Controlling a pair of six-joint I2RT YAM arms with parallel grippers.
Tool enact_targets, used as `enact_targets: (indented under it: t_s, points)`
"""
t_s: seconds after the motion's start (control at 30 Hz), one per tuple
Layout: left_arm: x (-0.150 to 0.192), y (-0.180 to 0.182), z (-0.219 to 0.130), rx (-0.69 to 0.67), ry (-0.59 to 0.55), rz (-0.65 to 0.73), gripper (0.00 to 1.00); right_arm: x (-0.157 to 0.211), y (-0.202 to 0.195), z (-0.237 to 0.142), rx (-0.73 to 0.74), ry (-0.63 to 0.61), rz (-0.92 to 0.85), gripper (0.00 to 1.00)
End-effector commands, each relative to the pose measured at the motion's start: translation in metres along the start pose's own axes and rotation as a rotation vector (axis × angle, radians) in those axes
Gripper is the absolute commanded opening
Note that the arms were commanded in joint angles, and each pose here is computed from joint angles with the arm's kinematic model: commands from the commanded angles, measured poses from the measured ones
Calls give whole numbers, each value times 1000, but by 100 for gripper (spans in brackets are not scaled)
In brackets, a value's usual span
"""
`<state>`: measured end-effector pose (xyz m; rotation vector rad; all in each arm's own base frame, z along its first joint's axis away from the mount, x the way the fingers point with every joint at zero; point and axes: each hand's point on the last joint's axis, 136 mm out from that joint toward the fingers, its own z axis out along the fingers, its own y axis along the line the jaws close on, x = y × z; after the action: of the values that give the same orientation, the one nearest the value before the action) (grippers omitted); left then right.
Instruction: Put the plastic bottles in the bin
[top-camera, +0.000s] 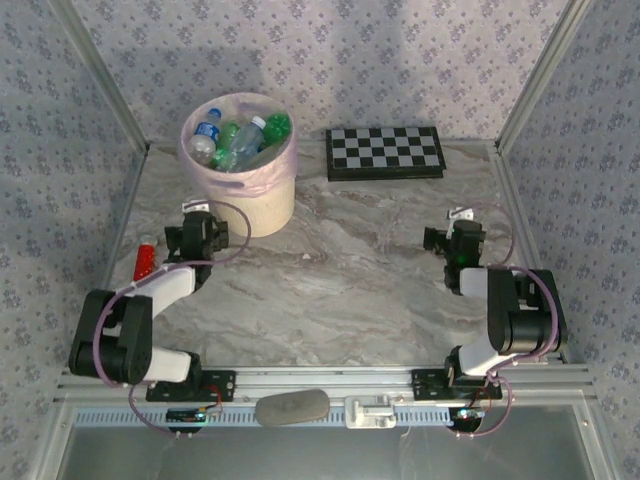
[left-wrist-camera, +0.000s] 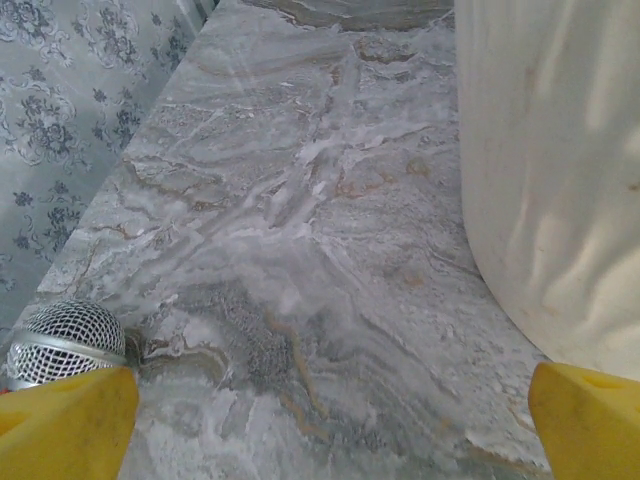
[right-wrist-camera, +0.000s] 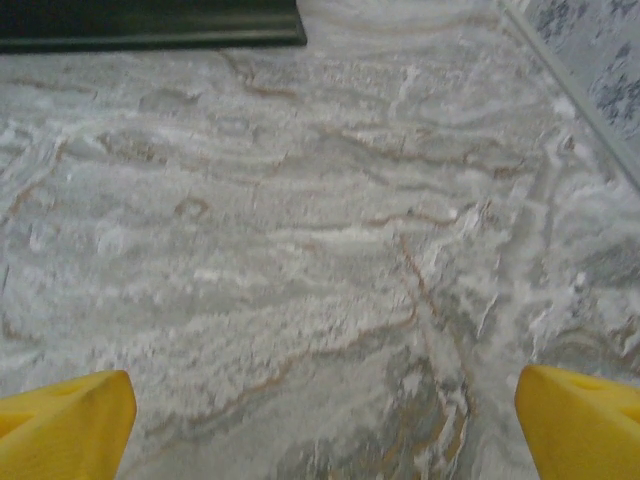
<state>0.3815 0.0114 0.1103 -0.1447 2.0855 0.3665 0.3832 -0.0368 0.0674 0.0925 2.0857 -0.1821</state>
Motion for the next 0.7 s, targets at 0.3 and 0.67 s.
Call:
enact_targets:
  t_s: [0.3,0.67]
  points:
    - [-2,9,9,28,-192,-66,100,-19,13,-4,-70,-117,15,99]
    - [9,2,20,134,-178,-91,100,-19,14,-4,-66,-119,10,99]
